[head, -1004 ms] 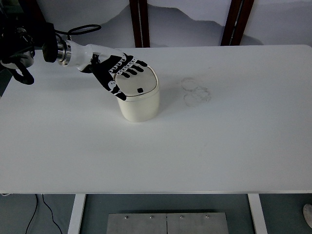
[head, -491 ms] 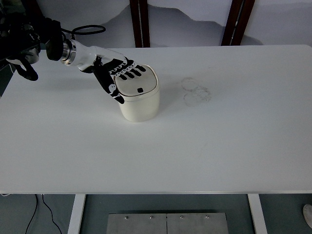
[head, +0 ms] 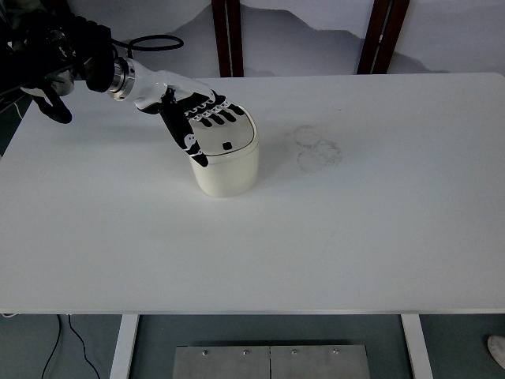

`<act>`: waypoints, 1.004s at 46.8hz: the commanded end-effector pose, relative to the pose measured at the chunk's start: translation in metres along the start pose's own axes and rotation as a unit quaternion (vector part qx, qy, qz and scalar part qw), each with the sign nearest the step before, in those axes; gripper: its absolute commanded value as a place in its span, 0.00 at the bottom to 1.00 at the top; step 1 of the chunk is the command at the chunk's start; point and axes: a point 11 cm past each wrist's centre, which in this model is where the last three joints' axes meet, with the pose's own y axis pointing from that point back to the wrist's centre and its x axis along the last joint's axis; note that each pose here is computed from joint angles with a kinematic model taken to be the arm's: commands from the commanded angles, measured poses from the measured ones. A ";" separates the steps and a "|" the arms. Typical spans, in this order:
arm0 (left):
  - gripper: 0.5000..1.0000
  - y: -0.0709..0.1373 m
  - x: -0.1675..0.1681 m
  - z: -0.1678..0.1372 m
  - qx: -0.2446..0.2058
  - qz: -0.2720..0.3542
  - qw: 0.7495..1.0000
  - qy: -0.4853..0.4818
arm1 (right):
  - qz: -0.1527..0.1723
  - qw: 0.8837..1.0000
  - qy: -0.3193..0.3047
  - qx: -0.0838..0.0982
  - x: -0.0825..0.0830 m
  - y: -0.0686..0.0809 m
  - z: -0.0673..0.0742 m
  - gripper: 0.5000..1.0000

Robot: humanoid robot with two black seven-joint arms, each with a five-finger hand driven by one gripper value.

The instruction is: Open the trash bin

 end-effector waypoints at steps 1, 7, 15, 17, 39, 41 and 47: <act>1.00 -0.002 -0.002 0.001 0.004 -0.003 1.000 -0.001 | 0.000 1.000 0.000 0.000 0.000 0.000 0.000 0.98; 1.00 -0.003 -0.004 0.001 0.003 -0.006 1.000 -0.002 | 0.000 1.000 0.000 0.000 0.000 0.000 0.000 0.98; 1.00 -0.005 -0.005 0.000 0.004 -0.008 1.000 -0.001 | 0.000 1.000 0.000 0.000 0.000 0.000 0.000 0.98; 1.00 -0.006 -0.006 0.000 0.004 -0.009 1.000 0.000 | 0.000 1.000 0.000 0.000 0.000 0.000 0.000 0.98; 1.00 -0.016 -0.018 0.000 0.002 -0.027 1.000 -0.001 | 0.000 1.000 0.000 0.000 0.000 0.000 0.000 0.98; 1.00 -0.017 -0.018 0.001 0.002 -0.028 1.000 -0.001 | 0.000 1.000 0.000 0.000 0.000 0.000 0.000 0.98; 1.00 -0.018 -0.021 0.000 0.002 -0.031 1.000 -0.002 | 0.000 1.000 0.000 0.000 0.000 0.000 0.000 0.98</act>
